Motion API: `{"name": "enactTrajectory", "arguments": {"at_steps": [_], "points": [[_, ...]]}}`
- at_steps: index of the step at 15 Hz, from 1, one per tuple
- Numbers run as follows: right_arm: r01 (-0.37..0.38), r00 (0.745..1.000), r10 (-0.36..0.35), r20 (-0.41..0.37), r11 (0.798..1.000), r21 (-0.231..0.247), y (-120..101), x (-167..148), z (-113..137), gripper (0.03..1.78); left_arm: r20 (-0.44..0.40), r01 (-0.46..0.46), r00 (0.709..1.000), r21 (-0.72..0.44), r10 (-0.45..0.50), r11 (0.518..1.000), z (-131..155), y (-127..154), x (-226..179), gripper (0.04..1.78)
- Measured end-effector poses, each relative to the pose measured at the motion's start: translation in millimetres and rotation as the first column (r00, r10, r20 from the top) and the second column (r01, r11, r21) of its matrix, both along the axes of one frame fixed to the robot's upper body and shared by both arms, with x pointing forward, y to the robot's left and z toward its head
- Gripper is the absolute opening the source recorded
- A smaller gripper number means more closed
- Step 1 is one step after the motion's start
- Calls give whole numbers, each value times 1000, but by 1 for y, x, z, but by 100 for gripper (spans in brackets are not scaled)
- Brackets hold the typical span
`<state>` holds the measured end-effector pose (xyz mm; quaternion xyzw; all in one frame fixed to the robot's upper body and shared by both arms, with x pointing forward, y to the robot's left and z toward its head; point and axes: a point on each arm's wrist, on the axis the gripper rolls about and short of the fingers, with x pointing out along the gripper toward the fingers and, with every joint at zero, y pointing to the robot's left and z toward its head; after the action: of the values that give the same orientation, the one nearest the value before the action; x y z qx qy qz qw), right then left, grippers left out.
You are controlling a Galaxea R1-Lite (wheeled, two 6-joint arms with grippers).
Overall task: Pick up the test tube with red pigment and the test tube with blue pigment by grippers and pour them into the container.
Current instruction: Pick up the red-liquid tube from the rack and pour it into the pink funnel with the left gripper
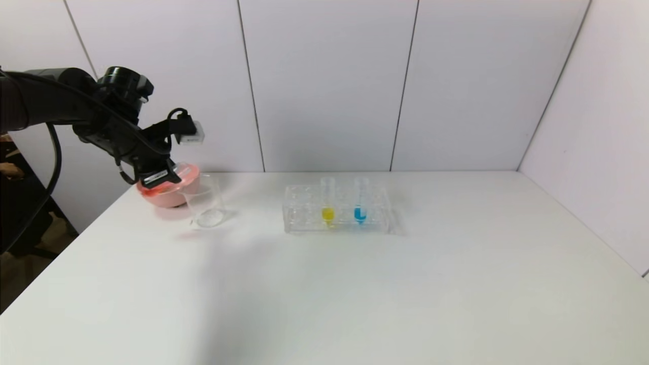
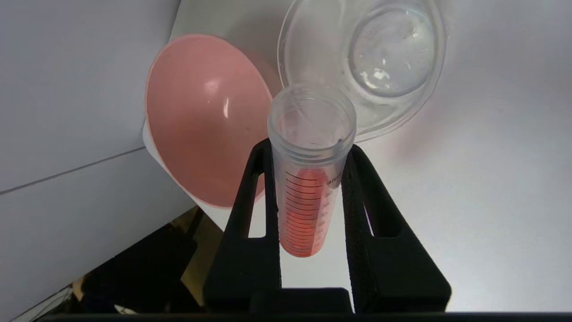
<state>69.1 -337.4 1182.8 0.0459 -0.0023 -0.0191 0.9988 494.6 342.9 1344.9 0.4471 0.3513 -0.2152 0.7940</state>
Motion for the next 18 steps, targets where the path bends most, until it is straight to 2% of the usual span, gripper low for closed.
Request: {"name": "enactTrajectory", "arguments": {"at_steps": [5, 18], "points": [[0, 1000, 0, 0, 1000, 0, 0, 0, 0, 177, 7, -39, 999, 111, 39, 993, 0, -11, 3, 43], [0, 1000, 0, 0, 1000, 0, 0, 0, 0, 177, 50, -76, 997, 228, 67, 971, -4, -18, 11, 43]]}}
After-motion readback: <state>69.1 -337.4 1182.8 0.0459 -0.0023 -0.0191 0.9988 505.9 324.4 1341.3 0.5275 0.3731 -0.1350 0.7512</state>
